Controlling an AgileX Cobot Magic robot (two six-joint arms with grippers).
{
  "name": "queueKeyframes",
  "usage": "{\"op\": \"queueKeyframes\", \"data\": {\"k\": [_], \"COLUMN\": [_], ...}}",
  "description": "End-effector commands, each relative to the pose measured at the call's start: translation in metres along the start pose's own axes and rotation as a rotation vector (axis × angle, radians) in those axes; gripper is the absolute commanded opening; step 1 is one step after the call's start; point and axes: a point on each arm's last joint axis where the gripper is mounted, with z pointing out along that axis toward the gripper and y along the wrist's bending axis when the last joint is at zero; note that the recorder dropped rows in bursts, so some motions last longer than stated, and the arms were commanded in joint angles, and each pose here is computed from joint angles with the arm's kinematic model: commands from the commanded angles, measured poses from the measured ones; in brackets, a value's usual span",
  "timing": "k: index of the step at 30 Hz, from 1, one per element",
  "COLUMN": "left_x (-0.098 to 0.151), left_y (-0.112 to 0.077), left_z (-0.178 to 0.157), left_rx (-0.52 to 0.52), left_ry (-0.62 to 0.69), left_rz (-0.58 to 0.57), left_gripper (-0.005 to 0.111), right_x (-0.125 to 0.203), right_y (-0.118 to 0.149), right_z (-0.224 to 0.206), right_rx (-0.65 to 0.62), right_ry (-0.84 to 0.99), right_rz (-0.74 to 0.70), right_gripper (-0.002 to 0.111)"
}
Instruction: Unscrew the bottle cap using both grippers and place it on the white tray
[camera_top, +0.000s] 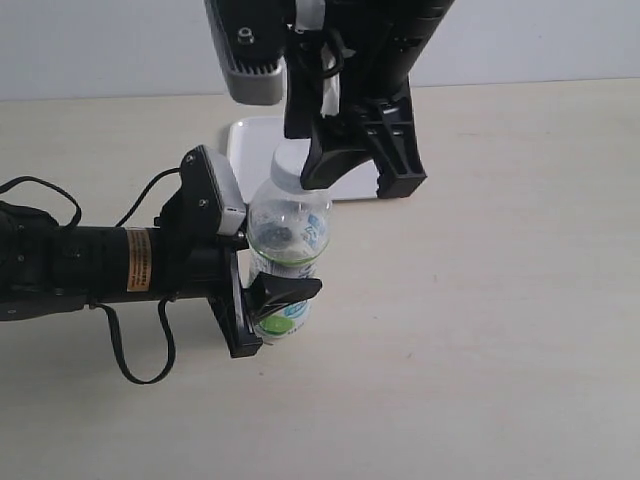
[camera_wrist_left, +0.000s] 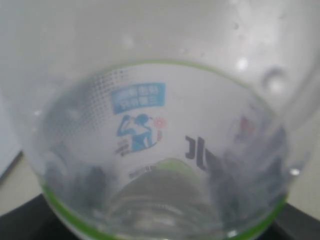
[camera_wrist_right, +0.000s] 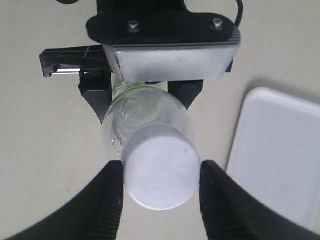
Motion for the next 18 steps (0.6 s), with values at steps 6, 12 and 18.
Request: {"op": "queueKeyframes", "data": {"k": [6, 12, 18], "left_x": [0.001, 0.001, 0.001], "left_y": [-0.001, -0.001, -0.001], "left_z": [0.001, 0.001, 0.001], "left_rx": [0.006, 0.006, 0.006], "left_ry": [0.027, 0.027, 0.027], "left_rz": [-0.009, -0.009, -0.009], "left_gripper": [0.000, 0.000, 0.000], "right_x": [-0.004, -0.005, -0.010], "right_y": [0.002, 0.002, 0.006], "right_z": [-0.001, -0.006, -0.033], "right_rx": [-0.011, 0.000, 0.082], "right_ry": [-0.030, -0.034, -0.114], "right_rz": [-0.257, -0.150, 0.324], "right_gripper": [0.000, 0.025, 0.073]}}
